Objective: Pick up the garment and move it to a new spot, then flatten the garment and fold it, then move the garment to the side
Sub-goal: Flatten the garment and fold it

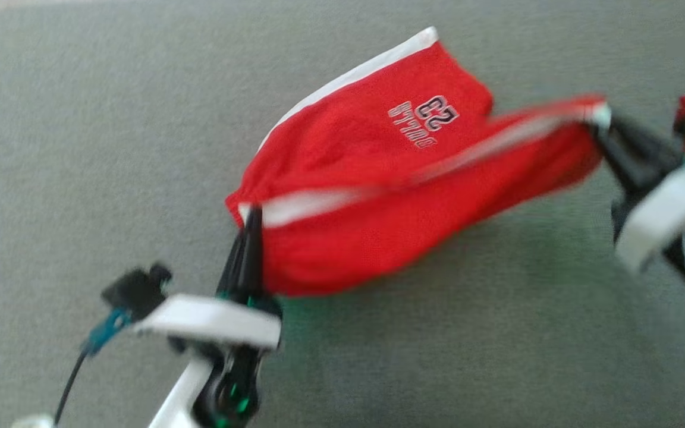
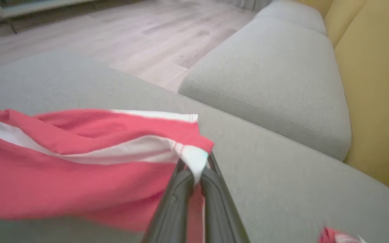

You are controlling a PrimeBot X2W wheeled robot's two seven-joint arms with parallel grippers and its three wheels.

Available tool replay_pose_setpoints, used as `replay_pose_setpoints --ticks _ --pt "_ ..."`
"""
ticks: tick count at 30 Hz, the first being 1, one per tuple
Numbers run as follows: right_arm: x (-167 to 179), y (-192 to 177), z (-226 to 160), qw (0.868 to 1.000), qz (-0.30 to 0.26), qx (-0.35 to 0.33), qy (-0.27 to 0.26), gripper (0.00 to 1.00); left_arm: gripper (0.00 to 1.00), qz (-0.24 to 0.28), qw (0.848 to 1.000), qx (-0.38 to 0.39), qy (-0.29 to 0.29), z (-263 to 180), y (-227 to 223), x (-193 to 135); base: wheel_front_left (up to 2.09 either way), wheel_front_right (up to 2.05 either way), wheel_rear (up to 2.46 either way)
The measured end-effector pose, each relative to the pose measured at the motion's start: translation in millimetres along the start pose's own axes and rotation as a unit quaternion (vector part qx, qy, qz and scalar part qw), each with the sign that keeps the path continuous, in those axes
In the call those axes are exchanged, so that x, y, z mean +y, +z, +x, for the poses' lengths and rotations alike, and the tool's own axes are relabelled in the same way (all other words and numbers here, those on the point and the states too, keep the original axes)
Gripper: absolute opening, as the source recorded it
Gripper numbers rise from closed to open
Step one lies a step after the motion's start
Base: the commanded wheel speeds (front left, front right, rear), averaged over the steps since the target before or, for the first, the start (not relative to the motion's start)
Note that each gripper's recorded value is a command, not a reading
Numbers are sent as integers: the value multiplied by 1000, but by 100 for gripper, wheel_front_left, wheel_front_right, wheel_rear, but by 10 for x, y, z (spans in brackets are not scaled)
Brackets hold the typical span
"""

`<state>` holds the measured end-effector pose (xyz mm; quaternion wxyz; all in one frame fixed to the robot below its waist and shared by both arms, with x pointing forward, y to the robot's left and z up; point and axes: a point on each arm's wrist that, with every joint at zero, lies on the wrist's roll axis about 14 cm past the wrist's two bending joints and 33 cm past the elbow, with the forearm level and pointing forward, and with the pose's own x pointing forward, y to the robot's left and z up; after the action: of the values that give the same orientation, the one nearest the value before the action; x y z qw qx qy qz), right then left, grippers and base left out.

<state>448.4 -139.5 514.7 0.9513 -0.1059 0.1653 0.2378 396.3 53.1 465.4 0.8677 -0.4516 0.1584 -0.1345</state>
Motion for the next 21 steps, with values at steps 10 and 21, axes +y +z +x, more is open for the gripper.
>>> replay_pose_setpoints --ticks 10,21 --pt "92 141 1146 997 18 -7 80 0 0 6 995 -55 78 483 237 498 0 0 0" --pt "203 -316 1881 991 44 55 111 0 0 3 992 -79 97 745 461 794 0 0 0"
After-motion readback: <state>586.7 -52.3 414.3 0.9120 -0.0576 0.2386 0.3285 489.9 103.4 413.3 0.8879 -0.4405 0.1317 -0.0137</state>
